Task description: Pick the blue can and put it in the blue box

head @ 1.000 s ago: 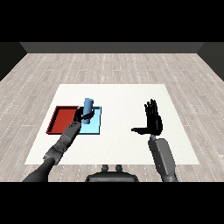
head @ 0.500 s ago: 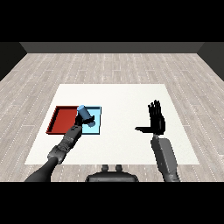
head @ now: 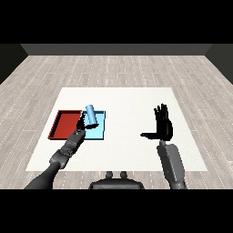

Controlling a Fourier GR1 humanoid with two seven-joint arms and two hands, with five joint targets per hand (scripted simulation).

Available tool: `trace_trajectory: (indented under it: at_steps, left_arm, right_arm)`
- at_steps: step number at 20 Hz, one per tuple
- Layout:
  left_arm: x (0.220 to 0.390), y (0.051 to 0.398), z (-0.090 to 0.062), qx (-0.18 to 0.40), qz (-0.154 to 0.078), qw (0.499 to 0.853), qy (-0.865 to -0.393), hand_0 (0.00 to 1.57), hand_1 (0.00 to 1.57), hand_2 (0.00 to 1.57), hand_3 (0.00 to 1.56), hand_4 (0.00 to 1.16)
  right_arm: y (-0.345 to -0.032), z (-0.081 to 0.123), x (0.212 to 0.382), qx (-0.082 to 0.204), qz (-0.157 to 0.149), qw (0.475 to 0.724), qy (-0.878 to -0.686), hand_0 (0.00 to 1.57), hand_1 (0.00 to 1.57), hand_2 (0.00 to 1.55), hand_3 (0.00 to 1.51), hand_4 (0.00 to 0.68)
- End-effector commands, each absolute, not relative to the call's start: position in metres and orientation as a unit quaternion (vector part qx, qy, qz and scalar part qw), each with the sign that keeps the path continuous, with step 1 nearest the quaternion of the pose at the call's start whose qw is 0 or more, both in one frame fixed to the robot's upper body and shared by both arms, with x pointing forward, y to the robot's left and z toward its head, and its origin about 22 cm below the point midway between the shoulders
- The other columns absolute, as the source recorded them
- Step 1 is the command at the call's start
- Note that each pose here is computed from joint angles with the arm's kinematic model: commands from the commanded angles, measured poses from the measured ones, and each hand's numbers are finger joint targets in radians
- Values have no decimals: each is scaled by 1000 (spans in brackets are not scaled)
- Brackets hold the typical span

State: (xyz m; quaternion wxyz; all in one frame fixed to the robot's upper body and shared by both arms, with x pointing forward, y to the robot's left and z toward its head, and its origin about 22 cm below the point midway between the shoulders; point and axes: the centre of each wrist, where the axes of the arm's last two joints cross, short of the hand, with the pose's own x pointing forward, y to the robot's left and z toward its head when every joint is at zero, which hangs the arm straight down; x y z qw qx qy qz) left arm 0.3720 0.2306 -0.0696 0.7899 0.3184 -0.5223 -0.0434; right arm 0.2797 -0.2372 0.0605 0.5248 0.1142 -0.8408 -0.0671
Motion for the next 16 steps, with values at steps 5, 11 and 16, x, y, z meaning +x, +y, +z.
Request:
trace_trajectory:
  at_steps: [5,11,16]
  left_arm:
    - [401,215,-26,281,45,653,-702,0,0,0,0,0]
    - [407,197,7,68,-6,535,-842,0,0,0,0,0]
    - [372,199,-18,-77,4,527,-846,0,0,0,0,0]
  right_arm:
    - [-233,54,276,114,-55,521,-844,0,0,0,0,0]
    - [-236,41,271,106,-31,543,-832,0,0,0,0,0]
    - [-244,34,266,103,3,559,-823,0,0,0,0,0]
